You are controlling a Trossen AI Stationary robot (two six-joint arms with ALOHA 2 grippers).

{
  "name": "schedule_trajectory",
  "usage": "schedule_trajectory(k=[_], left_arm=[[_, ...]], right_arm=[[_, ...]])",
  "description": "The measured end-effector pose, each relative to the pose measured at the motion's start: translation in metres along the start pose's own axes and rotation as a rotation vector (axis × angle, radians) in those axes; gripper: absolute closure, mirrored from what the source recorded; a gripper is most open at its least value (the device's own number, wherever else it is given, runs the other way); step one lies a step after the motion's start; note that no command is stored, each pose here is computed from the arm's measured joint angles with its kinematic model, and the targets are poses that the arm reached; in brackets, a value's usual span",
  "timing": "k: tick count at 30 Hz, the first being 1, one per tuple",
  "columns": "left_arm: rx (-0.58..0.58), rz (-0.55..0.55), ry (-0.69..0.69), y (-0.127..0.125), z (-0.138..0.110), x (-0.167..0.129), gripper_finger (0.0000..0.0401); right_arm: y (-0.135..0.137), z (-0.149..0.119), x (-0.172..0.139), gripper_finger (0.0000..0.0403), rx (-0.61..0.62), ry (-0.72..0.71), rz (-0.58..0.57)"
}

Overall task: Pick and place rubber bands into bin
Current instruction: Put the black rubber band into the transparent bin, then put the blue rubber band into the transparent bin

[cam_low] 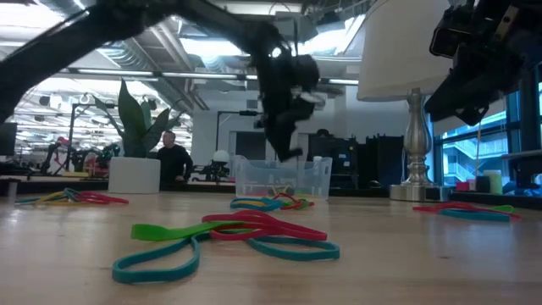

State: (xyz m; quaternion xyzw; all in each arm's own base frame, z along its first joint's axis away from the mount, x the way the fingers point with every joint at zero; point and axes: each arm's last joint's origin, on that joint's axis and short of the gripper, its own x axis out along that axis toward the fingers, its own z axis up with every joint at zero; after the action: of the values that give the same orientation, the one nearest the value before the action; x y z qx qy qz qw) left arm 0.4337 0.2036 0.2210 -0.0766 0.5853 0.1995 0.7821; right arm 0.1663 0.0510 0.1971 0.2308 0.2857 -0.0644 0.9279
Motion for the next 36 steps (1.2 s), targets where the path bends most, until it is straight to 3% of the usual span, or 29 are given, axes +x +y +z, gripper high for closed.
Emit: schedule_trajectory(k=[5,9,16,22,26,29,36], left_arm=[[-0.018,-0.041,0.076,0.007,-0.005,0.030,0.0356],[-0.022,-0.053,0.081,0.008,-0.005,0.032,0.0318],[-0.048,-0.042,0.076,0.010,-0.007,0.012,0.0254],[-0.113,-0.038,0.084,0.012,-0.013,-0.023,0.0234],[-0.179,-0.032,0.065,0.007,-0.020,-0.060,0.0243],[-0.149,-0.024,0.003,-0.013,-0.027,-0.092,0.0265],[-0.087,0.001,-0.093,-0.082,-0.067,-0.128,0.0372]], right_arm=[[0.000,0.000,0.000,0.0393,0.000,0.000,-0.001],[0.000,0.000,0.000,0.0393,0.020,-0.005,-0.008],[-0.001,0.000,0.000,0.0393,0.017,-0.013,-0.023],[-0.001,0.000,0.000,0.0393,0.016,-0.013,-0.023],[-0.001,0.000,0.000,0.0393,0.017,-0.013,-0.023],[-0.001,0.000,0.000,0.0393,0.017,-0.013,-0.023],[-0.001,0.000,0.000,0.0393,0.016,-0.015,-0.022]])
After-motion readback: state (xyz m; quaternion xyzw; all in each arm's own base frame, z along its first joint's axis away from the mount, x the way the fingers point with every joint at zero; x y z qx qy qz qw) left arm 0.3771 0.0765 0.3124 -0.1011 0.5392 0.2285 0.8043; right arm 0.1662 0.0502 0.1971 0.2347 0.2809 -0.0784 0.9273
